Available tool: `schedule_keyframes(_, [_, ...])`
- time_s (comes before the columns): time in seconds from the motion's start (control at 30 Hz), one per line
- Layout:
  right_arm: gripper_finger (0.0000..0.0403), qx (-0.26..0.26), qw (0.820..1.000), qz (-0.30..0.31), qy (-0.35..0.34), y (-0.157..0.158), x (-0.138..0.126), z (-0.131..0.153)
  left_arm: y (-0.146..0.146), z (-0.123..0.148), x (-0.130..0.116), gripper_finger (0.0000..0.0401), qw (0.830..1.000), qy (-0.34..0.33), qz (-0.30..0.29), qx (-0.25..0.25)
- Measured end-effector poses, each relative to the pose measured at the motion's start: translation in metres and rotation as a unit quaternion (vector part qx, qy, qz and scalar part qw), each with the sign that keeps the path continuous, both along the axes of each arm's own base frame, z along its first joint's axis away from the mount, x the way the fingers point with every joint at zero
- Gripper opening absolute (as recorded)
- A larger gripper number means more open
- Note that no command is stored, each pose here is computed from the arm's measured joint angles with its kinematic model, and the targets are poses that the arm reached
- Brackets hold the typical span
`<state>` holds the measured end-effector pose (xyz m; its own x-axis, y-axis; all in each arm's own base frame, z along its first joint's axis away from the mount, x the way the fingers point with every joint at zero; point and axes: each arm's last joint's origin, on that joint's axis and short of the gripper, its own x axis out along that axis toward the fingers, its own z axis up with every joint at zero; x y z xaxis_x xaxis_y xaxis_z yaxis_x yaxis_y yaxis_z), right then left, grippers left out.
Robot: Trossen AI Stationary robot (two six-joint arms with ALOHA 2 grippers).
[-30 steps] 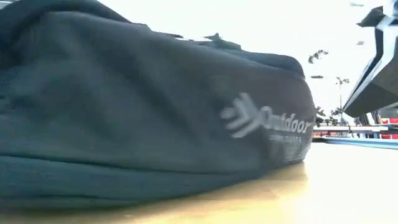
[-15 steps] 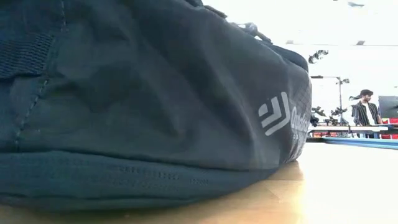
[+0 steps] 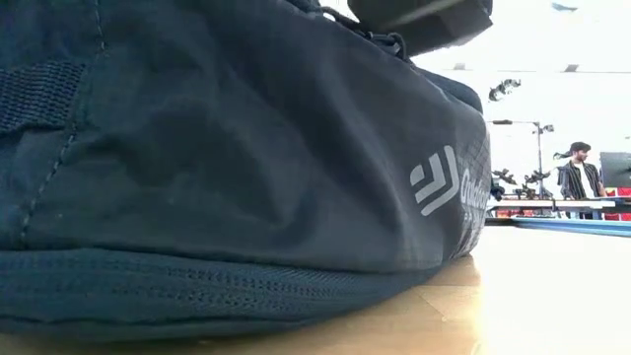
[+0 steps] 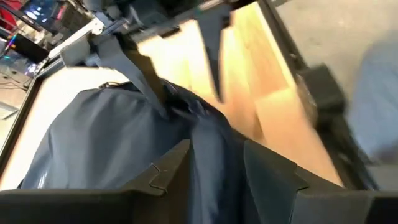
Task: Unpack backpack
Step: Close the bag pack
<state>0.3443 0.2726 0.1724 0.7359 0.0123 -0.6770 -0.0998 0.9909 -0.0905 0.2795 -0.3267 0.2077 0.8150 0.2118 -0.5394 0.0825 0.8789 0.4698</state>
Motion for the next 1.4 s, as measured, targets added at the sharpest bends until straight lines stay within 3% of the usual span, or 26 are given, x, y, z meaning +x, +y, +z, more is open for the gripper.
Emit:
schedule_keyframes(0.13, [0.0196,0.005,1.0,-0.003,0.013,0.0,0.001,-0.008,0.01,-0.019,0.027,0.0129,1.0,-0.003,0.026,-0.003])
schedule_keyframes(0.4, [0.0016,-0.018,1.0,0.016,0.001,0.014,-0.007,-0.003,0.028,-0.044,0.053,0.0118,0.994,0.05,0.06,-0.082])
schedule_keyframes(0.6, [0.0002,-0.029,0.999,0.007,0.019,0.014,-0.011,-0.003,0.024,-0.045,0.048,0.0089,0.994,0.059,0.049,-0.078])
schedule_keyframes(0.73, [0.0,-0.052,0.998,-0.017,0.018,0.014,-0.017,-0.004,0.016,-0.046,0.04,0.0078,0.996,0.067,0.02,-0.06])
schedule_keyframes(1.0, [0.0011,-0.021,0.999,-0.019,0.026,0.015,-0.016,-0.004,0.011,-0.045,0.036,0.0076,0.997,0.064,0.01,-0.05])
schedule_keyframes(1.27, [0.0132,-0.043,0.999,0.007,-0.022,0.02,-0.008,-0.005,0.012,-0.044,0.037,0.0076,0.997,0.062,0.012,-0.05])
schedule_keyframes(1.4, [0.0189,-0.038,0.999,-0.022,-0.021,0.014,0.0,-0.014,0.013,-0.044,0.038,0.0076,0.997,0.061,0.014,-0.053])
